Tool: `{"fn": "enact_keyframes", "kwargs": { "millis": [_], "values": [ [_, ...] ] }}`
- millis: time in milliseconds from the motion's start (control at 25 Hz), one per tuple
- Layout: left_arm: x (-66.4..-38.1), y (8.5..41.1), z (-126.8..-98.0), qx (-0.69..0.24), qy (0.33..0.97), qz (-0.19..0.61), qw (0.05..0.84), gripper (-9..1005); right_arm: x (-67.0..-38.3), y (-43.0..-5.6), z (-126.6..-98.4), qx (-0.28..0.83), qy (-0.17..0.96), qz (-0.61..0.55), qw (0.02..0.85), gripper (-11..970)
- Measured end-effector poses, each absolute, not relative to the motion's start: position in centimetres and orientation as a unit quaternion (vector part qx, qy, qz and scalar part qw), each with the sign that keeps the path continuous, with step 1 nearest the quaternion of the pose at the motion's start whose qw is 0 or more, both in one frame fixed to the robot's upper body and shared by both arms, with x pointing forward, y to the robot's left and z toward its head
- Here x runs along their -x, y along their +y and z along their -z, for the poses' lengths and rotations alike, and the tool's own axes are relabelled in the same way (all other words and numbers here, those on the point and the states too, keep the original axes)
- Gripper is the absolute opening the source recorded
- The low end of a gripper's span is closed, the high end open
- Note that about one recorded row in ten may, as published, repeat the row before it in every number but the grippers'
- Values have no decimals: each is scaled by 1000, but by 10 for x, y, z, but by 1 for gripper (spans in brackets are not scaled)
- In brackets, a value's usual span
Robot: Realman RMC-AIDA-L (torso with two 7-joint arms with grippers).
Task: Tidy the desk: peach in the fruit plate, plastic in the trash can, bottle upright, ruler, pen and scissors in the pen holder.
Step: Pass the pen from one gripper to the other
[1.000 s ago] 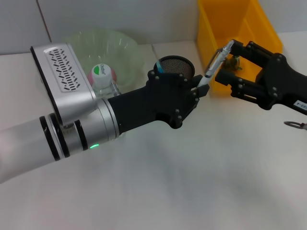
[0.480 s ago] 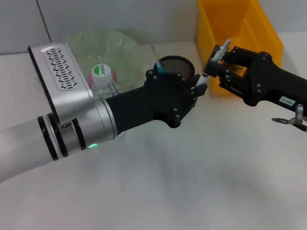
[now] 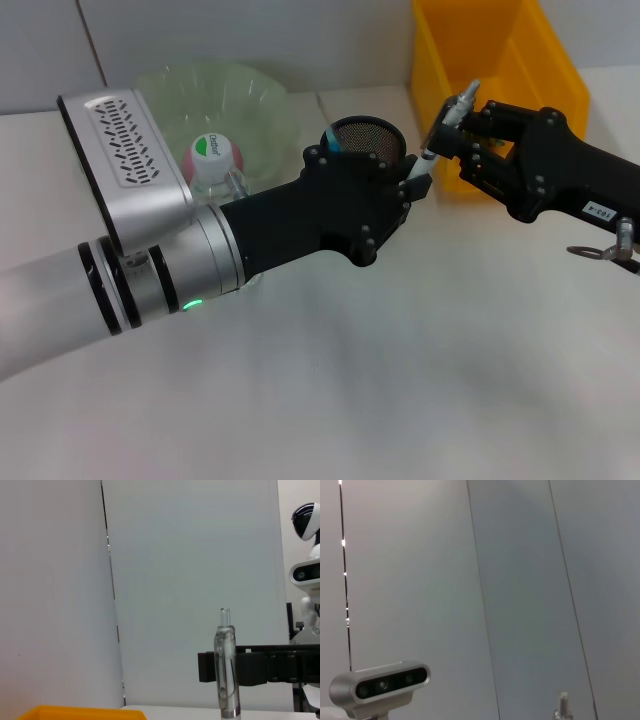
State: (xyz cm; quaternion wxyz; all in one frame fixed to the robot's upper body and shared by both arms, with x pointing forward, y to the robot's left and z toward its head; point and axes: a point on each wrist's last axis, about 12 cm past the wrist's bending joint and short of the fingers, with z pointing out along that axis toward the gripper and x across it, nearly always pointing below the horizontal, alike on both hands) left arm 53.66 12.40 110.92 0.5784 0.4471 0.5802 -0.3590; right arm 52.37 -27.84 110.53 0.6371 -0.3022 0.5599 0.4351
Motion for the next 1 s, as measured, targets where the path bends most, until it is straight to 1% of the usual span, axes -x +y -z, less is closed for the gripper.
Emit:
{"fn": "enact_keyframes", "kwargs": {
  "millis": [200, 440, 800, 1000],
  "values": [
    [-536, 124, -1110, -446, 580, 362, 577, 139, -523, -278, -1106, 305, 556, -438, 637, 303],
    [-535, 122, -1109, -449, 578, 363, 577, 139, -521, -279, -1107, 314, 544, -426, 651, 168],
    [-534, 121, -1108, -442, 580, 368, 577, 139, -518, -280, -1105, 312, 539, -415, 663, 142],
    [-532, 120, -1108, -445, 576, 373, 575, 281, -518, -283, -1105, 305, 541, -409, 669, 143]
  ]
}}
